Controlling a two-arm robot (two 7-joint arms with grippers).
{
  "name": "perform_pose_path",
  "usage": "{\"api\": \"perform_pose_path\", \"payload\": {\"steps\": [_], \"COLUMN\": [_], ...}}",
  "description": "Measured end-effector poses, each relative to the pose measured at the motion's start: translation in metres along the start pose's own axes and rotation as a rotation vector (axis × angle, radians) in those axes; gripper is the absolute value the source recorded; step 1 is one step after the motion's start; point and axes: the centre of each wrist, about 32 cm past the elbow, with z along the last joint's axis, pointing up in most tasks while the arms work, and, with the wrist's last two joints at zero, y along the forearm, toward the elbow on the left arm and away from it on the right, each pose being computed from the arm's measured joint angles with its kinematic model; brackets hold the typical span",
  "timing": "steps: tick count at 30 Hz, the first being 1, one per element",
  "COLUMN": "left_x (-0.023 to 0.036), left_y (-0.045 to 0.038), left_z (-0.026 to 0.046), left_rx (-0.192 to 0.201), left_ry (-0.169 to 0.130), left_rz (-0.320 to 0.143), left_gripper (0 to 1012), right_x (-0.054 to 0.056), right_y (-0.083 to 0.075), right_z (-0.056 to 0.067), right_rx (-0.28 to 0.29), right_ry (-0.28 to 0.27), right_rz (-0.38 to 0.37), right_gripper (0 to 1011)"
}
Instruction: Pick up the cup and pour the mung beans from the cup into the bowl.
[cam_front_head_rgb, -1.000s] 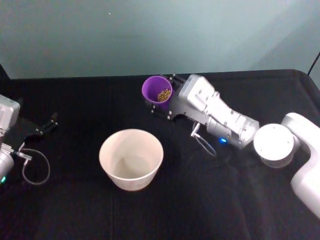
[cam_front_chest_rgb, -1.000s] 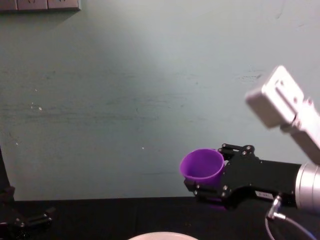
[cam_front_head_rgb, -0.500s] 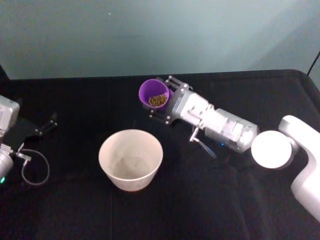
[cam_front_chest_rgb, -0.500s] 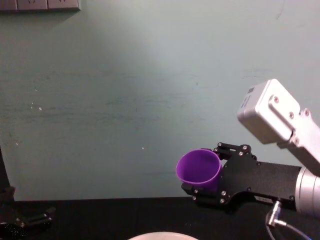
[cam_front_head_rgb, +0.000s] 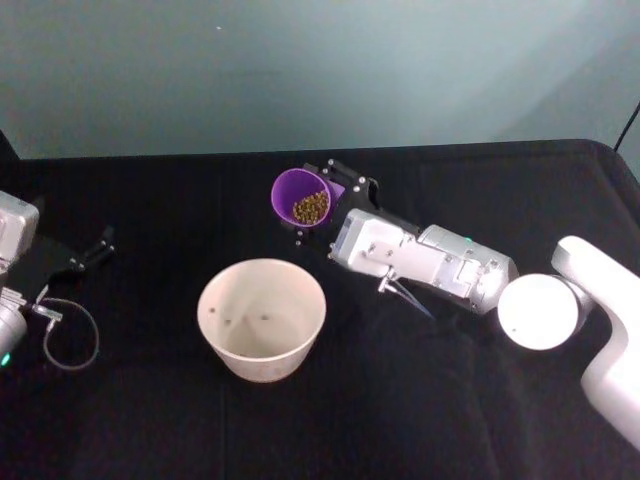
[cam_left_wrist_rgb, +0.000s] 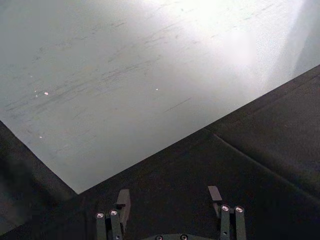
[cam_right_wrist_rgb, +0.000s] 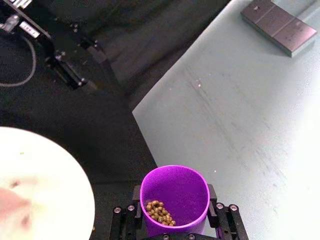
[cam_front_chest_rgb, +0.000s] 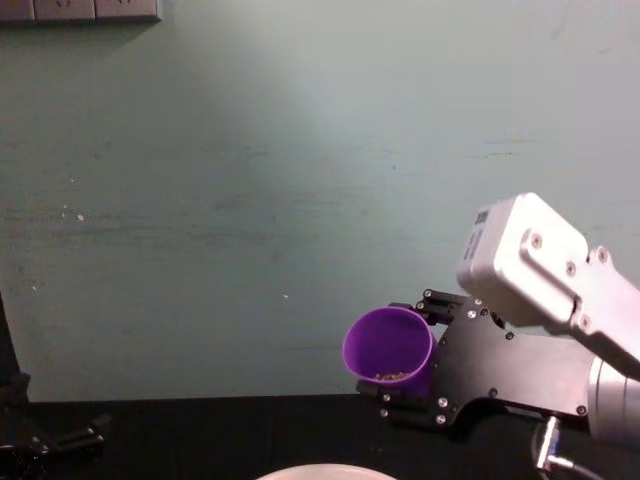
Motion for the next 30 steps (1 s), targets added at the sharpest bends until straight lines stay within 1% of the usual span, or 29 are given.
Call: {"api": "perform_pose_path", "payload": {"steps": [1,7,13,14,16,17,20,22,25,26,28,30], "left_x": [0.0,0.0,0.0,0.0,0.0,0.0,0.0,0.0,0.0,0.0,0.0,0.0], "left_y": [0.0,0.0,0.0,0.0,0.0,0.0,0.0,0.0,0.0,0.0,0.0,0.0], "left_z": [0.0,0.0,0.0,0.0,0.0,0.0001,0.0,0.0,0.0,0.0,0.0,0.0], "left_rx": [0.0,0.0,0.0,0.0,0.0,0.0,0.0,0.0,0.0,0.0,0.0,0.0], "left_ry": [0.0,0.0,0.0,0.0,0.0,0.0,0.0,0.0,0.0,0.0,0.0,0.0], "left_rz": [0.0,0.0,0.0,0.0,0.0,0.0,0.0,0.0,0.0,0.0,0.0,0.0], "left_gripper": [1011,1011,1011,1011,1011,1011,1011,1011,1011,1012,1011,1011], "right_x": [0.0,-0.002,-0.005,-0.006,-0.007,-0.008,-0.01,-0.012,-0.013,-0.014,-0.015,-0.016], "right_y": [0.0,-0.001,-0.002,-0.002,-0.003,-0.003,-0.003,-0.004,-0.004,-0.004,-0.005,-0.005], "right_z": [0.0,0.0,0.0,0.001,0.001,0.001,0.001,0.002,0.002,0.002,0.002,0.001], "right_rx": [0.0,0.004,0.011,0.013,0.014,0.014,0.013,0.012,0.013,0.014,0.016,0.02], "right_ry": [0.0,-0.055,-0.137,-0.16,-0.187,-0.216,-0.258,-0.314,-0.357,-0.384,-0.408,-0.449], "right_rz": [0.0,0.007,0.003,0.001,-0.004,-0.009,-0.016,-0.028,-0.036,-0.041,-0.044,-0.048], "right_gripper": [724,726,726,726,724,726,726,726,726,726,724,726]}}
